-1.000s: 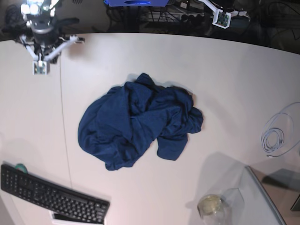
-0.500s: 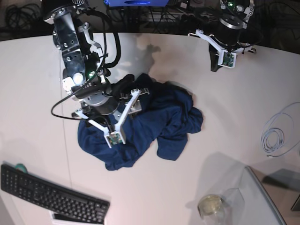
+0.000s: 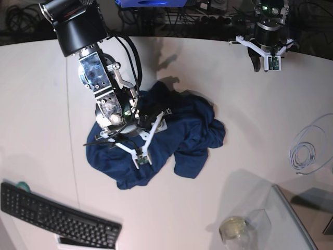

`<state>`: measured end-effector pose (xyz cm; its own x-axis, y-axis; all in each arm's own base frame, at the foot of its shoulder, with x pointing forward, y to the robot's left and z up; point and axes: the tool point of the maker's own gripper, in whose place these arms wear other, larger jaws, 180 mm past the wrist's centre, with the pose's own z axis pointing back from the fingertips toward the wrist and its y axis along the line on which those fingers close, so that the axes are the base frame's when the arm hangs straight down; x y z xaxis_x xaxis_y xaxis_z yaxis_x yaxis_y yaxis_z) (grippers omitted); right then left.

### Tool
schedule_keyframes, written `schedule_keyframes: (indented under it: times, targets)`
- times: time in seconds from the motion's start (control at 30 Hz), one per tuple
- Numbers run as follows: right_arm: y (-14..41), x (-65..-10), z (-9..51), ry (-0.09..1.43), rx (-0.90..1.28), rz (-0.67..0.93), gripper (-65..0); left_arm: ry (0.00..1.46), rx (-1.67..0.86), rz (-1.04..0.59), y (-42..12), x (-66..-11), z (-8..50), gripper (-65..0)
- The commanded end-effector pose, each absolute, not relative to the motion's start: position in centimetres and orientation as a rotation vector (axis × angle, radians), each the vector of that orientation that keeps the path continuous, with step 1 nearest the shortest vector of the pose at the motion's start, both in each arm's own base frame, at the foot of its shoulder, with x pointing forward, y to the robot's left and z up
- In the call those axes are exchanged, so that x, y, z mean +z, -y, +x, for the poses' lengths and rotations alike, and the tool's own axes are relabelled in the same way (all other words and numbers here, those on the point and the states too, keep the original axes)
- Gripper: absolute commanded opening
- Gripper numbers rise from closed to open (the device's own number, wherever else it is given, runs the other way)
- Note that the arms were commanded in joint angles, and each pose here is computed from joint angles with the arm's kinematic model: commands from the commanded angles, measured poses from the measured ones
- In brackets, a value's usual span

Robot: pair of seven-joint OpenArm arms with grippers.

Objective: Layout the t-shirt on the table in an organized manner, then fold the t-shirt properly
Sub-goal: 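Lower the right gripper onto the crumpled blue t-shirt and grasp fabric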

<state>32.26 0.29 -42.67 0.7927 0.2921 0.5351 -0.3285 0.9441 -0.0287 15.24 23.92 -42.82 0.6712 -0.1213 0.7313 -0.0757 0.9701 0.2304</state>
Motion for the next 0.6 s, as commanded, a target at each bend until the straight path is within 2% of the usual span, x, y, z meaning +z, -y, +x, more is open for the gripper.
schedule_keyframes:
  times: [0.0, 0.17, 0.23, 0.33, 0.43, 0.57]
  targets:
    - [-0.5, -41.2, 33.8, 0.632, 0.318, 0.068, -19.7, 0.87, -0.031, 0.261, -24.1, -42.0, 15.6, -49.9]
    - [0.9, -42.4, 33.7, 0.607, 0.31, 0.036, -21.0, 0.872, -0.031, 0.261, -24.1, -42.0, 15.7, -49.9]
    - [1.0, -42.8, 33.6, 0.595, 0.309, 0.033, -27.8, 0.872, -0.031, 0.261, -24.1, -42.0, 15.7, -49.9]
    - [1.0, -43.0, 33.3, 0.587, 0.309, 0.033, -43.1, 0.872, -0.032, 0.259, -24.1, -42.0, 15.7, -49.9]
    - [1.0, -43.2, 33.1, 0.581, 0.307, 0.035, -55.4, 0.871, -0.034, 0.255, -23.9, -42.1, 15.7, -49.9]
    - [0.8, -42.7, 32.6, 0.597, 0.303, 0.048, -58.7, 0.872, -0.032, 0.259, -24.1, -42.0, 15.7, -49.9]
